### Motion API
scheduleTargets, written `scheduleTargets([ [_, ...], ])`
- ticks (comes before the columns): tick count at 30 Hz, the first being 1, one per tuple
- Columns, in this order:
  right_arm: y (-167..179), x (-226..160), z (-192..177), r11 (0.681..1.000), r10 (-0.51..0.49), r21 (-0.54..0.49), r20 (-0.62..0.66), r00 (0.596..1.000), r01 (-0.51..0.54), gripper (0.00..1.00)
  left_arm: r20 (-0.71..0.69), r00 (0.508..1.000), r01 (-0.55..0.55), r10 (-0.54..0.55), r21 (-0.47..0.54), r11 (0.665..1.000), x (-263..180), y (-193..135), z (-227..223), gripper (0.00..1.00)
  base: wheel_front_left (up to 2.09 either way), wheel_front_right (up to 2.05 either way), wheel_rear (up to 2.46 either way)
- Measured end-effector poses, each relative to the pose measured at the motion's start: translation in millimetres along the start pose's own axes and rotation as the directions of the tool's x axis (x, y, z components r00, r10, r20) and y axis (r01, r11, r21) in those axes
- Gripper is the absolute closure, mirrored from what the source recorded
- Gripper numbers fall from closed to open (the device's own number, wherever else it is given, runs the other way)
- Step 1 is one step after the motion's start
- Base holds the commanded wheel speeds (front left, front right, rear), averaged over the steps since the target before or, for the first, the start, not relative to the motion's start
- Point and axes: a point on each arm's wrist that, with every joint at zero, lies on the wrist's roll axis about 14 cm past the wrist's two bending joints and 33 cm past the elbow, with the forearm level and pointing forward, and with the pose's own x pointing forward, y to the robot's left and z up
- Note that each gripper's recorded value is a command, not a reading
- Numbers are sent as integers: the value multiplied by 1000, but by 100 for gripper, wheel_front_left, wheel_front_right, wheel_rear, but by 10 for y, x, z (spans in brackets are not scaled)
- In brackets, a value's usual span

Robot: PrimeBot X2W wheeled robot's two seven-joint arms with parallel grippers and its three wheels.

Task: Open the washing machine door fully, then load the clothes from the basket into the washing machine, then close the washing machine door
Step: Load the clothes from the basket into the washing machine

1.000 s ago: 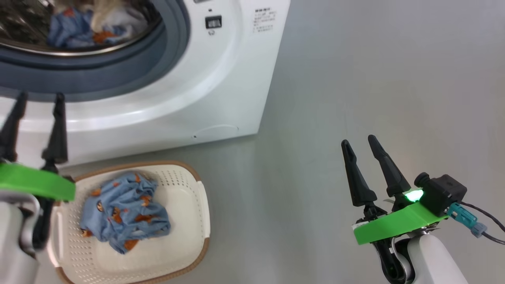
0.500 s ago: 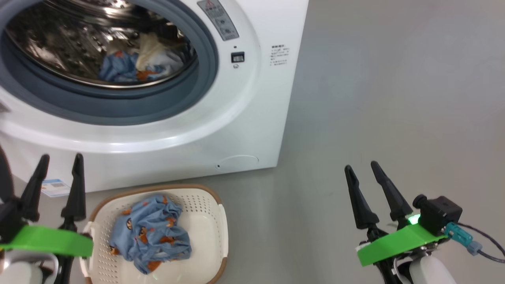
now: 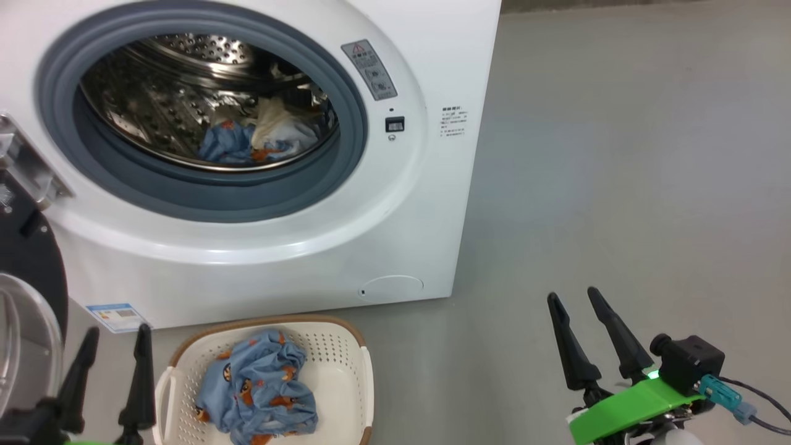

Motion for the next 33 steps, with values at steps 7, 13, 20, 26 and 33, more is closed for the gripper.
scheduleTargets([
  [7, -12, -73, 11, 1000, 12, -20, -6, 1000, -12, 0, -7, 999, -47, 47, -2, 999, -214, 54, -44, 0, 0, 0, 0],
  [13, 26, -62, 38, 999, 28, -25, 0, 1000, -28, 0, 4, 998, -70, 70, -10, 998, -288, 71, -30, 0, 0, 0, 0],
  [20, 30, -31, -31, 999, 30, -22, -19, 999, -30, 0, -7, 997, -79, 79, -6, 997, -293, 105, -78, 0, 0, 0, 0],
  [26, 33, -12, -84, 999, 30, -20, -33, 999, -31, 0, -18, 996, -83, 83, -4, 996, -288, 141, -119, 0, 0, 0, 0],
  [33, 25, -8, -106, 999, 26, -19, -39, 999, -27, 0, -24, 996, -92, 92, -7, 996, -280, 158, -151, 0, 0, 0, 0],
])
